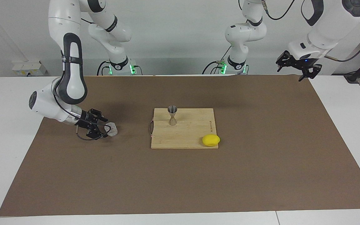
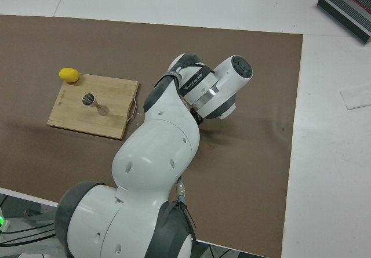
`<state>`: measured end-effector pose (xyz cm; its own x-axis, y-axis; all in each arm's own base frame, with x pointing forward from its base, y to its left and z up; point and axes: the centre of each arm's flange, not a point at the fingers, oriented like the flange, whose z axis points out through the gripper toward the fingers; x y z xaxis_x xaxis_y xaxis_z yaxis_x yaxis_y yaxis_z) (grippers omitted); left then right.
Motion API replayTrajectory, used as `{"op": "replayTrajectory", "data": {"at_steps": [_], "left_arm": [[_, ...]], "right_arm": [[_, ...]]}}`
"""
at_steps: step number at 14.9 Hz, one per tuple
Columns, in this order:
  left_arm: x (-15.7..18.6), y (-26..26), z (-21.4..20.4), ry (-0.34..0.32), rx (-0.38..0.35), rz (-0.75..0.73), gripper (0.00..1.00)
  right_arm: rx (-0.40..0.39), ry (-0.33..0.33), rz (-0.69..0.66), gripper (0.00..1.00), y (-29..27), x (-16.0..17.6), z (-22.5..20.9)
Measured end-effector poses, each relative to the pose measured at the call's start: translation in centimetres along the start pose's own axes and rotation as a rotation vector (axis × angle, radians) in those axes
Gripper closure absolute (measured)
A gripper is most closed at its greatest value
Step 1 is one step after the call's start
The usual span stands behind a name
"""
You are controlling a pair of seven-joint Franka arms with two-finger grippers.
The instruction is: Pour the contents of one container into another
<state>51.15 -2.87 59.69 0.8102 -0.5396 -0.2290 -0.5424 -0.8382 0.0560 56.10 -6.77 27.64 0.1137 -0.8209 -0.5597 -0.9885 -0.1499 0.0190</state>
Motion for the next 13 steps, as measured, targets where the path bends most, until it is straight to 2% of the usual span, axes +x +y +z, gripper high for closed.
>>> {"op": "replayTrajectory", "data": {"at_steps": [4, 7, 8, 10, 12, 13], "left_arm": [[1.1, 2.3, 3.5, 0.037, 0.034, -0.168, 0.0], [0.4, 2.1, 3.6, 0.053, 0.039, -0.2, 0.0], [0.2, 2.1, 3.5, 0.057, 0.041, -0.203, 0.0], [0.2, 1.8, 3.1, 0.079, 0.048, -0.215, 0.0], [-0.2, 0.3, 2.8, 0.118, 0.058, -0.263, 0.0], [-0.6, -0.7, 2.7, 0.133, 0.059, -0.29, 0.0]], "right_arm": [[0.004, -0.025, 0.006, 0.02, 0.0, -0.5, 0.8], [0.002, -0.03, 0.004, 0.05, 0.0, -0.8, 1.0], [0.005, -0.034, 0.005, 0.15, 0.0, -0.9, 1.1], [0.01, -0.04, 0.009, 0.19, -0.1, -0.9, 1.1], [0.014, -0.045, 0.01, 0.39, -0.1, -1.1, 1.1], [0.015, -0.047, 0.008, 0.39, -0.2, -1.2, 1.1]]}}
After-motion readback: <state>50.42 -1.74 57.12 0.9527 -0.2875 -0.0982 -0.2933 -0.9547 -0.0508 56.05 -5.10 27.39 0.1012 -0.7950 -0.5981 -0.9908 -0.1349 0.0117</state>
